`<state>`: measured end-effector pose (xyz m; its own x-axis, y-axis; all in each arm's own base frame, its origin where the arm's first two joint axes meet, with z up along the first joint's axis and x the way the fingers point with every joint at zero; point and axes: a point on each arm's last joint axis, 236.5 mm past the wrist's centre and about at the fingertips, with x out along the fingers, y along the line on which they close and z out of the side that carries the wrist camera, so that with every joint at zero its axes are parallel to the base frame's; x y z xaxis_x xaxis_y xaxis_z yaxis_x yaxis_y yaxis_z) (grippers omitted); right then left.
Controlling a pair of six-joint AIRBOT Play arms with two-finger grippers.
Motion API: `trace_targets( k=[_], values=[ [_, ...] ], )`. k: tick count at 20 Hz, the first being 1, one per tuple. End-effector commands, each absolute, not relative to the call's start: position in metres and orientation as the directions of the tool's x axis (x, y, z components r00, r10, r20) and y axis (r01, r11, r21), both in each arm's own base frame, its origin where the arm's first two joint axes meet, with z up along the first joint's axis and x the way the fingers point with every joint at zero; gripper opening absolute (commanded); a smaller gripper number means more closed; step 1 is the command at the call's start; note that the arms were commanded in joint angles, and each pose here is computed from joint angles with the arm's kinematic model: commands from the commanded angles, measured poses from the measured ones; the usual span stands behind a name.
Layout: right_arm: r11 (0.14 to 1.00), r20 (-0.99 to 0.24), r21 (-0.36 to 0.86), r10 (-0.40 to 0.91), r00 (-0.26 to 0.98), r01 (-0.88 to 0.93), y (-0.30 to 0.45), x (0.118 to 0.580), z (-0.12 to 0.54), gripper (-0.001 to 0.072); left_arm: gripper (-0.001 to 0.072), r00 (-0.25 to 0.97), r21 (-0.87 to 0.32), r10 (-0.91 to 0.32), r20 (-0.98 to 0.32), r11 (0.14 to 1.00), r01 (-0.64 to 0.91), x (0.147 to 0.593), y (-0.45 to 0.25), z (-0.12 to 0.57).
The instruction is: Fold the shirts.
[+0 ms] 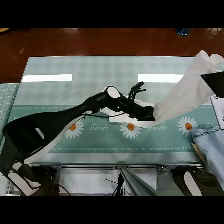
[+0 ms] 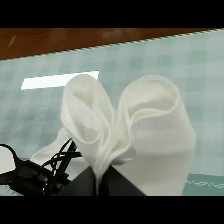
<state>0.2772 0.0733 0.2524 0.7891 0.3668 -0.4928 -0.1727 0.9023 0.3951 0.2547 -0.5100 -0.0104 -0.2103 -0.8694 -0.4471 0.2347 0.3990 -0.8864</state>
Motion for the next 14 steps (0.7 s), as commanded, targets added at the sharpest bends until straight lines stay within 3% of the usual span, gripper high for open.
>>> trace_targets(
  k=[1,7,11,14],
  values=[
    [0.906,-0.484,0.389,0.355,0.8,-0.167,0.071,0.278,0.255,0.0034,0.0026,-0.13,-0.889,-0.897,-0.423,0.382,0.252,0.291,-0.492,0.011],
    [0.834,-0.411,0.5,0.466,0.784,-0.234,0.09,0.321,0.258,0.0034,0.0026,0.185,-0.788,-0.873,-0.451,0.487,0.376,0.409,-0.32,0.113],
    [0.804,-0.433,0.513,0.545,0.717,-0.301,0.135,0.359,0.227,0.0034,0.0026,0.423,-0.713,-0.799,-0.428,0.586,0.385,0.437,-0.21,0.183],
    [0.777,-0.463,0.522,0.605,0.648,-0.352,0.197,0.381,0.19,0.0035,0.0026,0.506,-0.685,-0.76,-0.408,0.621,0.381,0.431,-0.162,0.216]
  ],
)
